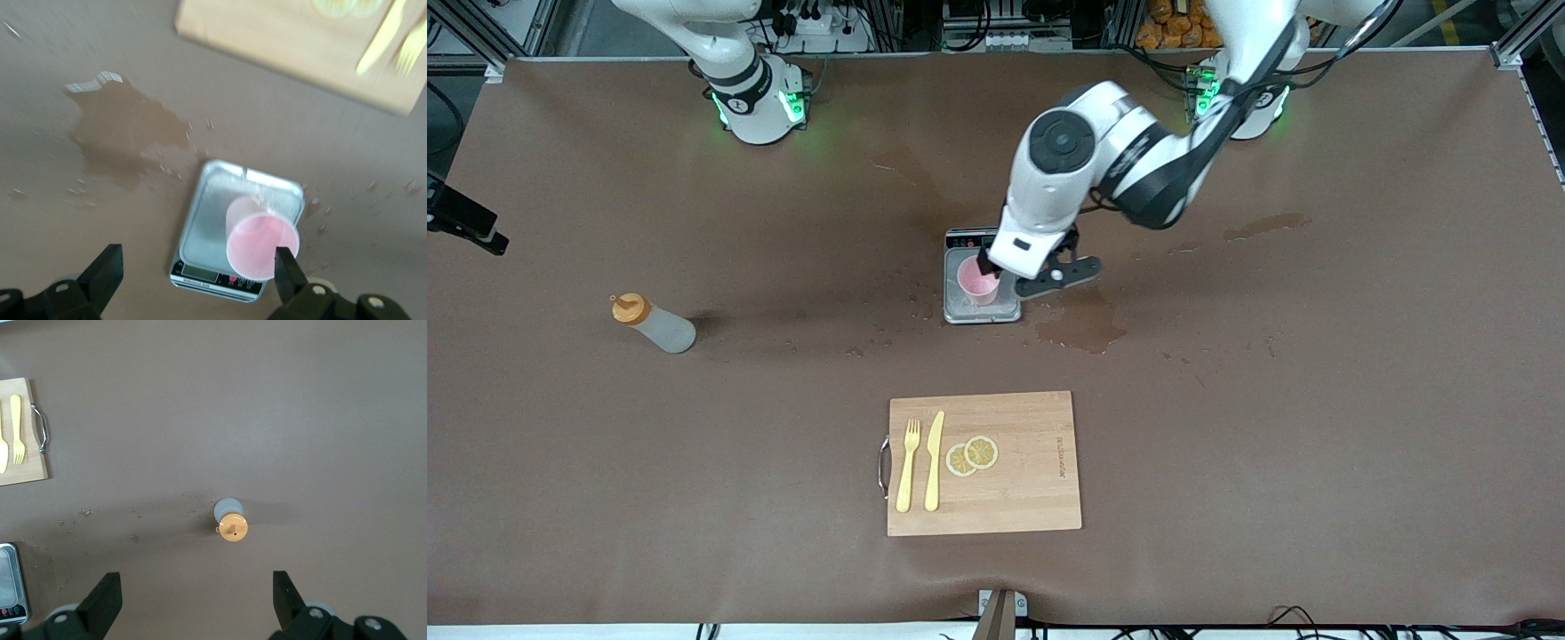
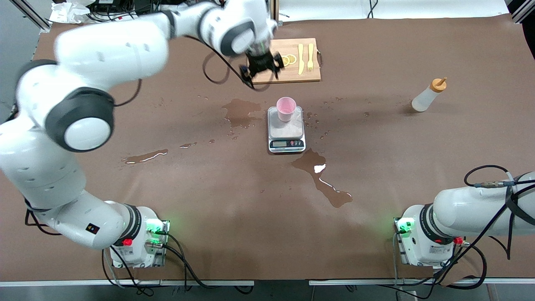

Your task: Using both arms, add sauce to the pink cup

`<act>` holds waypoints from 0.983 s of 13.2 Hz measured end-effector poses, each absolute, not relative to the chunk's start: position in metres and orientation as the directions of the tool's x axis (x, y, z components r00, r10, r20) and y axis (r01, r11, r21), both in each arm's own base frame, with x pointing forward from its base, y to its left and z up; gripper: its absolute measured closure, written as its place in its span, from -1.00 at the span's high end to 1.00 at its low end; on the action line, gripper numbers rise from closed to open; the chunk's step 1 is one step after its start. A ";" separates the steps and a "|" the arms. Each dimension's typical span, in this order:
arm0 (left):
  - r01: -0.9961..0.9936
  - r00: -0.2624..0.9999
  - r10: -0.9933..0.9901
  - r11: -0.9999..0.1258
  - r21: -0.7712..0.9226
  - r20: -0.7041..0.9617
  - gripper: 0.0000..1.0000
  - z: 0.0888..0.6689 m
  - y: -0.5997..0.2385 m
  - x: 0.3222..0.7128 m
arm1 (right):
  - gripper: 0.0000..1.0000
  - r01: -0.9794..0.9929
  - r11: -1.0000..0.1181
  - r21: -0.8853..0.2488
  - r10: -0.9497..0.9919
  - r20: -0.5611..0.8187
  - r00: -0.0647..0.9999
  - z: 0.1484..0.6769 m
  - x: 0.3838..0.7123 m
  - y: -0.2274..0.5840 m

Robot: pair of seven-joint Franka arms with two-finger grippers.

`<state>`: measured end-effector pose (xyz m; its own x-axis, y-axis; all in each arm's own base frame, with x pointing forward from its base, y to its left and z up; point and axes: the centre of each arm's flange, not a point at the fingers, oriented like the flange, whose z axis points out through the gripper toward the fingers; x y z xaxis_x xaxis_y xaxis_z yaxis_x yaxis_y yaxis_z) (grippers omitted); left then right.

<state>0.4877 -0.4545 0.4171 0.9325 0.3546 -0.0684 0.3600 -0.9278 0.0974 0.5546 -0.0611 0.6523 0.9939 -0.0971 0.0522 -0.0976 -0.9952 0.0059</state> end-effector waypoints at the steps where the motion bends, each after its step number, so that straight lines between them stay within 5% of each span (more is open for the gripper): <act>1: 0.387 0.922 0.384 -0.915 0.115 -0.046 1.00 0.440 -0.435 0.499 | 1.00 -0.097 -0.995 0.006 -0.096 0.055 0.994 0.654 0.554 -0.061; 6: 0.359 0.931 0.366 -0.923 0.136 0.023 1.00 0.520 -0.331 0.561 | 1.00 -0.090 -0.995 -0.038 -0.093 0.075 0.993 0.662 0.553 -0.054; 13: 0.187 0.980 0.192 -0.978 0.096 0.043 1.00 0.529 -0.200 0.615 | 1.00 -0.084 -0.996 -0.043 -0.087 0.074 0.993 0.663 0.553 -0.051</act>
<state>0.6155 -0.1997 0.5287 0.9805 0.1919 0.0429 0.1872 -0.9776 0.0957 0.5526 -0.0506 0.6627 0.9934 -0.0874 0.0742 -0.0844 -0.9955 -0.0426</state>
